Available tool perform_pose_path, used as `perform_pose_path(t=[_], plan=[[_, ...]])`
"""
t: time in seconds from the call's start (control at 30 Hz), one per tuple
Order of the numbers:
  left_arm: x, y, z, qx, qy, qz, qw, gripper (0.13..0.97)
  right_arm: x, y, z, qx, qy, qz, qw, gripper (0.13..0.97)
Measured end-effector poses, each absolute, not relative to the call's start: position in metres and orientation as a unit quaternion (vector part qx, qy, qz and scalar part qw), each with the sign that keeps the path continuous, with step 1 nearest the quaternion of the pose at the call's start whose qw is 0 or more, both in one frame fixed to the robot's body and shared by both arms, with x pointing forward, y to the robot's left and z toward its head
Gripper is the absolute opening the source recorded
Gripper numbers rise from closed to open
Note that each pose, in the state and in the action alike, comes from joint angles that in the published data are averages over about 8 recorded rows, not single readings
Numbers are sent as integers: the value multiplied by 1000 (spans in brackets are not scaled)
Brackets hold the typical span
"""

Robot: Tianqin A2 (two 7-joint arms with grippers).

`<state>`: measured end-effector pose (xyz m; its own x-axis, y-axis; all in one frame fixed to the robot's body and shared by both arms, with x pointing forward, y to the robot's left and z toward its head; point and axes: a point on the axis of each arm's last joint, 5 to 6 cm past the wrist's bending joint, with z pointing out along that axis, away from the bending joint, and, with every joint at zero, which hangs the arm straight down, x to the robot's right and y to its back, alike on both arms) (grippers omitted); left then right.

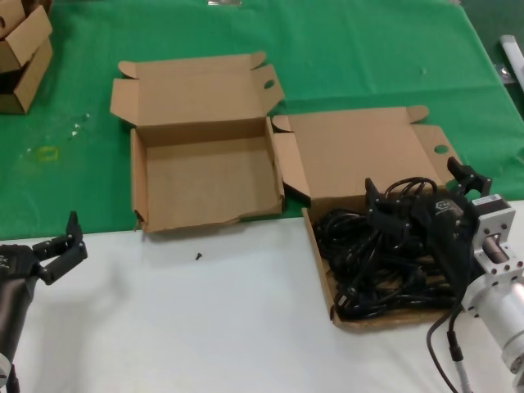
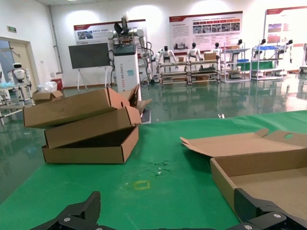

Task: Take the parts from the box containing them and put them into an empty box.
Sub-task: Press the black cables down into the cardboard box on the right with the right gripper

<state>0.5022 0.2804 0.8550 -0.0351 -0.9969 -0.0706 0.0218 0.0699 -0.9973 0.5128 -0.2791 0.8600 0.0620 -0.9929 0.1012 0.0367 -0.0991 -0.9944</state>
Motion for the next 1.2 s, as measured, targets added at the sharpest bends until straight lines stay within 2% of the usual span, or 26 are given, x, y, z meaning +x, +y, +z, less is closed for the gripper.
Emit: perform_pose_path(t=[0.43,0.73,1.0,1.13,1.2], plan=[[502,280,855,-468,521,-496,513,955,513,-279,860,-531,451,-516,498,966],[502,280,855,-468,521,-496,513,879,513,-281,861,-545,442,-515,492,966],[502,280,855,-468,521,-496,513,732,512,-299,884,-614,357,-517,478,966],[502,280,855,-468,521,-496,513,732,514,-316,905,-664,291,-508,465,966],[502,280,855,-468,521,-496,513,678,516,-325,917,-690,255,-502,454,966]])
